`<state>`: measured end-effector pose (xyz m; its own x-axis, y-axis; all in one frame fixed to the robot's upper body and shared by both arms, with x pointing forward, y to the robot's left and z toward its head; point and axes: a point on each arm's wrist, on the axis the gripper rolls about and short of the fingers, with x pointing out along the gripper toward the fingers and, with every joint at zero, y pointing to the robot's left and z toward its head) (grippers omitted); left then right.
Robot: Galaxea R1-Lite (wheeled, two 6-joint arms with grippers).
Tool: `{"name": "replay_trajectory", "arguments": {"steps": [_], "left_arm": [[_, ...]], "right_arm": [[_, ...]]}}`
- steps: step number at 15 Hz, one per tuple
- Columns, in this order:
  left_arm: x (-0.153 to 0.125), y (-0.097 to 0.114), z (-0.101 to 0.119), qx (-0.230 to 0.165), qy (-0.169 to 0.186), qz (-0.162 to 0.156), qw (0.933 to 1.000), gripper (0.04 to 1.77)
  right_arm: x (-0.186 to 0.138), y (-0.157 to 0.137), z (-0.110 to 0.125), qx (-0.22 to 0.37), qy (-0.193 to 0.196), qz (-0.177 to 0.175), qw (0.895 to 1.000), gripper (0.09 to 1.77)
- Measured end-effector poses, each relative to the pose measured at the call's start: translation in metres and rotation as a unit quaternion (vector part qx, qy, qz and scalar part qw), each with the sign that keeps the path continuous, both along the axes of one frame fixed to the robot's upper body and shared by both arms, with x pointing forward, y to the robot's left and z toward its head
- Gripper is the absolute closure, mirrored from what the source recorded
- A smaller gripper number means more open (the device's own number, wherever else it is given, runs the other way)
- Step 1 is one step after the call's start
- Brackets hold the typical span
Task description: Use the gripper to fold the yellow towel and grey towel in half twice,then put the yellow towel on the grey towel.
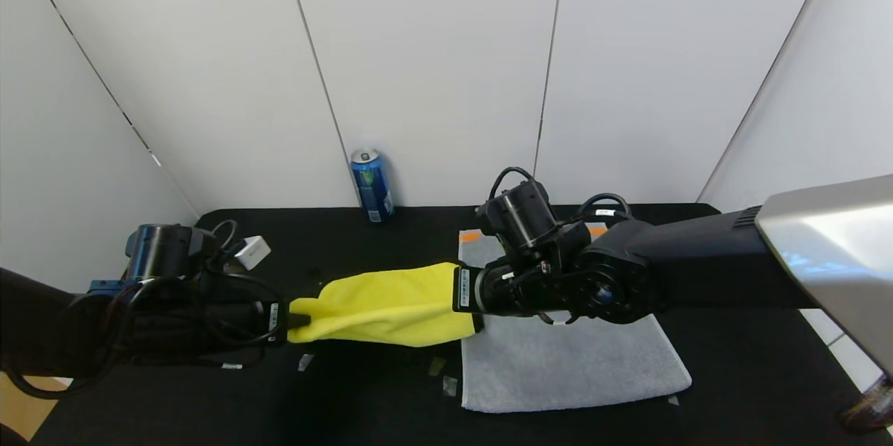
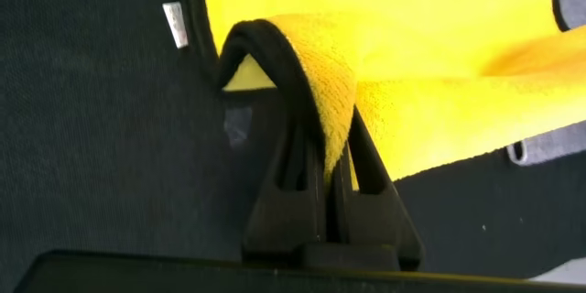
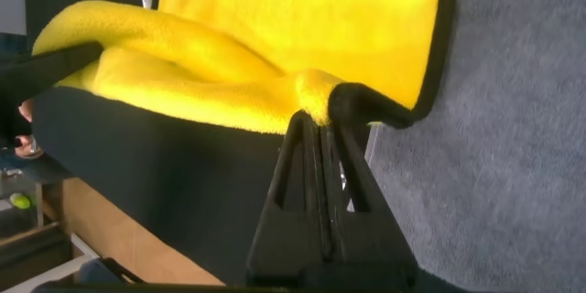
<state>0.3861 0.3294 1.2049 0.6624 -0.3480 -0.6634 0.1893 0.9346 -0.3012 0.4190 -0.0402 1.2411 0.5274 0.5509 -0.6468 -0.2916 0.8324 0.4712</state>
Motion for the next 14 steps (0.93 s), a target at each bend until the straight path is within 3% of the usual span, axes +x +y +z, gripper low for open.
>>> {"name": "replay_trajectory", "arguments": {"steps": [8,14], "left_arm": [[0.026,-0.002,-0.004,0.006,-0.009,-0.003,0.9999,1.67],[0.029,-0.003,-0.008,0.006,-0.004,-0.005,1.0,1.67]], "right_arm": [[0.027,0.005,-0.017,-0.005,-0.012,-0.005,1.0,1.74],[0.036,0.01,-0.028,-0.018,-0.021,0.007,1.0,1.74]]}}
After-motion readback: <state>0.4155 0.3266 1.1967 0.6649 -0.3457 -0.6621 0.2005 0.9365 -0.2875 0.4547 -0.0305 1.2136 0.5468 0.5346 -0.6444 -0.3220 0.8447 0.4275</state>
